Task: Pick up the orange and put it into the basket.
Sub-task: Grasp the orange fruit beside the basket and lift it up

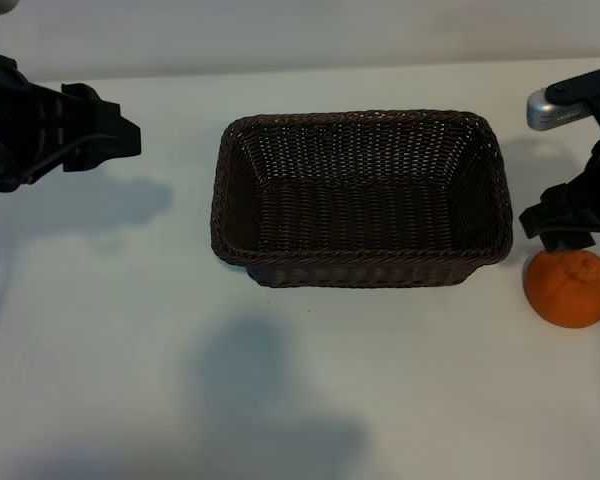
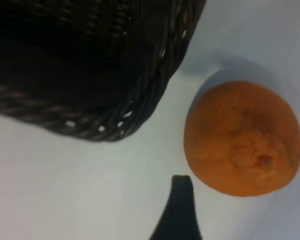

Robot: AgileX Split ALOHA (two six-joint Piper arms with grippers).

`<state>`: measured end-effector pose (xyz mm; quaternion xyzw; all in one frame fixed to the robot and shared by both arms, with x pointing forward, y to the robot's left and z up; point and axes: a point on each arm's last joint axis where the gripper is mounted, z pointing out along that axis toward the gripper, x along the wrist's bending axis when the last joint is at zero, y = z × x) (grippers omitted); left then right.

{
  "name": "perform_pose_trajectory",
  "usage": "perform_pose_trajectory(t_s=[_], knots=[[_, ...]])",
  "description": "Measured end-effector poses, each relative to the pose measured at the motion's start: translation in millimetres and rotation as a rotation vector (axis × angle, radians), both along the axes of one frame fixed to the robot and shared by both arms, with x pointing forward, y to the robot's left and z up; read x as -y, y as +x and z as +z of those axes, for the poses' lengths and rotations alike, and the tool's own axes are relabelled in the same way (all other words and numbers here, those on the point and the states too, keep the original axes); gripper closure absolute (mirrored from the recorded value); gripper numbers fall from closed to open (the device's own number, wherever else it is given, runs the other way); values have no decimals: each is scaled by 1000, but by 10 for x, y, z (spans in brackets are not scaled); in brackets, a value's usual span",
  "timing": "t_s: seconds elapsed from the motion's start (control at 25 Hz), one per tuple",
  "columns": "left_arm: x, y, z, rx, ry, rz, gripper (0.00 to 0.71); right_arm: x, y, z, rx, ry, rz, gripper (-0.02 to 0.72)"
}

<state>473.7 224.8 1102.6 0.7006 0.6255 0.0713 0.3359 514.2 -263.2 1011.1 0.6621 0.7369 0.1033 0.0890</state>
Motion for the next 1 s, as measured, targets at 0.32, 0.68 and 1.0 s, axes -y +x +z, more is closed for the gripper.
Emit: perform_pose_trajectory(t_s=[0.32, 0.68, 1.0], knots=[[1, 4, -5, -1, 1, -1, 120, 28, 150, -233, -16, -23, -119, 108], [0, 4, -5, -1, 3, -2, 120, 94, 216, -420, -57, -103, -176, 108], [-1, 6, -4, 3, 7, -5, 120, 196, 285, -673, -130, -100, -222, 108]])
